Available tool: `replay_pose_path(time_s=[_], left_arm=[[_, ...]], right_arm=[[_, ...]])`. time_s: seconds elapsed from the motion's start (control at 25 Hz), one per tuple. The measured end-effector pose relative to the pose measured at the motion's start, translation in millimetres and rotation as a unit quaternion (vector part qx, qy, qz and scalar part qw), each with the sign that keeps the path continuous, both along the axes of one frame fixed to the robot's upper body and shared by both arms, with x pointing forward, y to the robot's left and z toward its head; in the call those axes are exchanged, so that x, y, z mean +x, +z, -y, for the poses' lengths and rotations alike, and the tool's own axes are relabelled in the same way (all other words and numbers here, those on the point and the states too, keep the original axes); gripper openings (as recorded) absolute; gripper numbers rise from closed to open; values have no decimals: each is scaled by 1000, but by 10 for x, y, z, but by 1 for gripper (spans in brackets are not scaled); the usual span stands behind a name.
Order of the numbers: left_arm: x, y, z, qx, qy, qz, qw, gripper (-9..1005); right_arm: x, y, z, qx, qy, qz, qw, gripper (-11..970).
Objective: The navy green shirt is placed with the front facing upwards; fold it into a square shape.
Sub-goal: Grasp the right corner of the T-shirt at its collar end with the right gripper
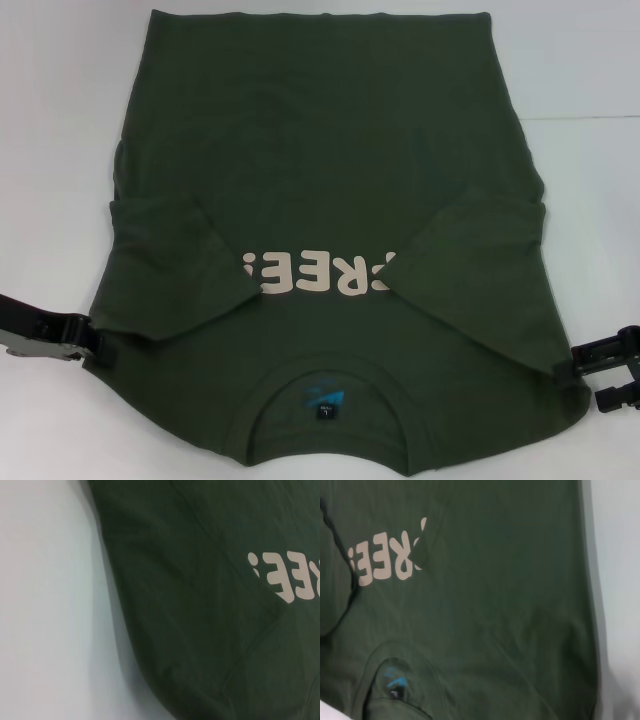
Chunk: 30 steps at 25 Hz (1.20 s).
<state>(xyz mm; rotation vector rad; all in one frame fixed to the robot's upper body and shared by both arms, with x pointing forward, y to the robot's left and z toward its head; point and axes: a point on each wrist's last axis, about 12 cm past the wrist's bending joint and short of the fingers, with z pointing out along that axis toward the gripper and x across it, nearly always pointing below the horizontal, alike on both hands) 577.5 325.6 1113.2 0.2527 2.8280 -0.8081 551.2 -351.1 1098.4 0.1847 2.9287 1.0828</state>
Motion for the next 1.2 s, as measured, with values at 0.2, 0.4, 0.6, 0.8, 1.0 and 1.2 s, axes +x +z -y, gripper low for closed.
replay_pose_path(time_s=[0.2,0.4,0.6,0.8,1.0,1.2], left_arm=[[9,5,8,0,-1,1,1000,41],[14,5,24,0,-1,1,1000,41],[18,8,30,0,-2,1,1000,41],[21,10,33,0,-3,1,1000,41],[21,11,31,-1,-2,2,1000,41],[25,15,34,-1,-3,3,1000,41]], right_arm=[[3,-47,-49,-11,10,0,1000,855],[14,-73,-84,-15,13,5,1000,841],[34,-66,-96,-16,13,8,1000,786],[43,-71,-122,-18,18,8,1000,673],[60,-77,-163,-29,29,5,999,652],[84,-56,-180,-32,36,13,999,537]])
